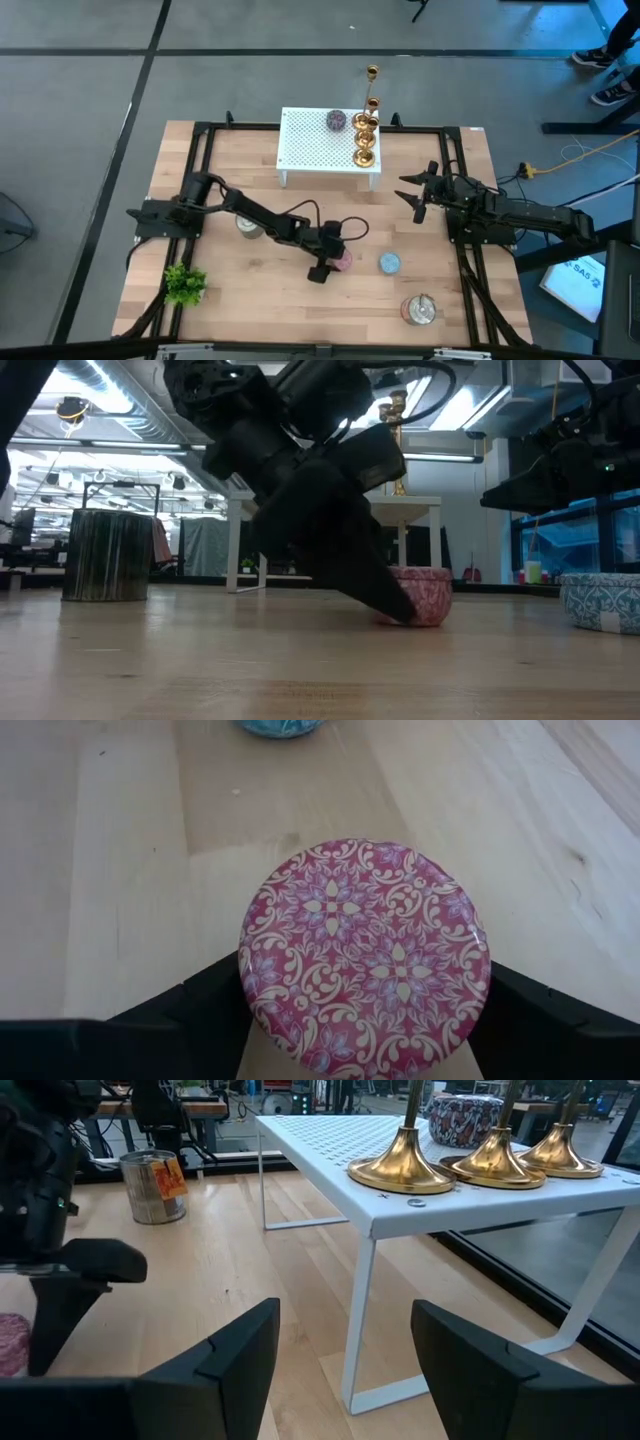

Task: Pick & Place candle stick holders
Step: Put the small pink scented candle on the shelf, then put the small blue scented candle on the shelf

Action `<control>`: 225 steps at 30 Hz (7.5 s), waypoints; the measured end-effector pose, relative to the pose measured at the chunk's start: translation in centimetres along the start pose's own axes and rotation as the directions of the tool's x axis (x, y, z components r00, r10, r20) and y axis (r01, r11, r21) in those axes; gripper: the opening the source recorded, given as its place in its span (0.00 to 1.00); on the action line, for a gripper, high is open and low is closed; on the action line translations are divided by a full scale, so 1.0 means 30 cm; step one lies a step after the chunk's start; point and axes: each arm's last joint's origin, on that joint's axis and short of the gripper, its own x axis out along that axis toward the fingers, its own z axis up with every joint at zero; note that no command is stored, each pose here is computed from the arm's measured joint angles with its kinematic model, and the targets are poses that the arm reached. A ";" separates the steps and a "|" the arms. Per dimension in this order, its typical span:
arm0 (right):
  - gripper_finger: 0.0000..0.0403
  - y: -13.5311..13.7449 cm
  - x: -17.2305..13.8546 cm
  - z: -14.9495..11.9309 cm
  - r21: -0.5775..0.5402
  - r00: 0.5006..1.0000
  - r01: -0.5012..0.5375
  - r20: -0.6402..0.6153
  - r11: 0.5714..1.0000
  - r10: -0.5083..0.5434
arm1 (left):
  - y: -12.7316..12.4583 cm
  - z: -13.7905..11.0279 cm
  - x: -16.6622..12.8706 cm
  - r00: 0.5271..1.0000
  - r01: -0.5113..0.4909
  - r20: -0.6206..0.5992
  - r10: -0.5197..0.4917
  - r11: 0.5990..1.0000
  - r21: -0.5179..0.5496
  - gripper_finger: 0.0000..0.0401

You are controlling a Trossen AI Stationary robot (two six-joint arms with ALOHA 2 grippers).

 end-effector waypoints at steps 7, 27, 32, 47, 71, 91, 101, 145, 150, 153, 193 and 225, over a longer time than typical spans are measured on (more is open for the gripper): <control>0.57 0.000 0.000 0.000 0.000 1.000 0.000 0.000 1.000 0.000 | 0.049 0.057 -0.093 0.999 -0.038 0.008 0.038 0.999 -0.019 0.72; 0.57 0.000 0.000 0.000 0.000 1.000 0.000 0.000 1.000 0.000 | 0.052 0.230 -0.459 0.983 -0.121 0.140 0.117 0.992 0.018 0.72; 0.57 0.000 0.000 0.000 0.000 1.000 0.000 0.000 1.000 0.000 | 0.077 0.249 -0.518 0.974 -0.146 0.178 0.140 0.989 0.024 0.72; 0.58 0.000 0.000 0.000 0.000 1.000 0.000 0.000 1.000 0.000 | 0.218 0.226 -0.570 0.981 -0.115 0.161 0.110 0.993 0.022 0.72; 0.58 0.000 0.000 0.000 0.000 1.000 0.000 0.000 1.000 0.000 | 0.454 0.195 -0.667 0.875 -0.408 0.166 0.455 0.877 -0.255 0.73; 0.58 0.000 0.001 -0.001 -0.001 1.000 0.003 -0.004 1.000 -0.003 | 0.683 0.130 -0.609 0.794 -0.529 0.023 0.607 0.710 -0.465 0.73; 0.58 0.002 0.001 -0.003 -0.001 1.000 -0.016 -0.010 1.000 0.016 | 0.726 0.178 -0.568 0.818 -0.527 -0.023 0.575 0.732 -0.431 0.73; 0.57 0.002 0.001 -0.003 -0.001 1.000 -0.019 -0.009 1.000 0.019 | 0.729 0.168 -0.564 0.798 -0.572 -0.066 0.599 0.718 -0.397 0.80; 0.57 0.002 0.001 -0.003 -0.001 1.000 -0.018 -0.009 1.000 0.018 | 0.729 0.173 -0.567 0.775 -0.609 -0.068 0.629 0.712 -0.350 0.80; 0.57 0.002 0.001 -0.003 -0.001 1.000 -0.018 -0.009 1.000 0.018 | 0.721 0.185 -0.570 0.763 -0.622 -0.053 0.644 0.710 -0.331 0.80; 0.58 0.002 0.001 -0.003 -0.001 1.000 -0.018 -0.009 1.000 0.018 | 0.714 0.190 -0.575 0.755 -0.624 -0.091 0.649 0.670 -0.402 0.80; 0.58 0.002 0.001 -0.003 -0.001 1.000 -0.018 -0.009 1.000 0.018 | 0.663 0.257 -0.679 0.788 -0.557 0.042 0.614 0.742 -0.373 0.80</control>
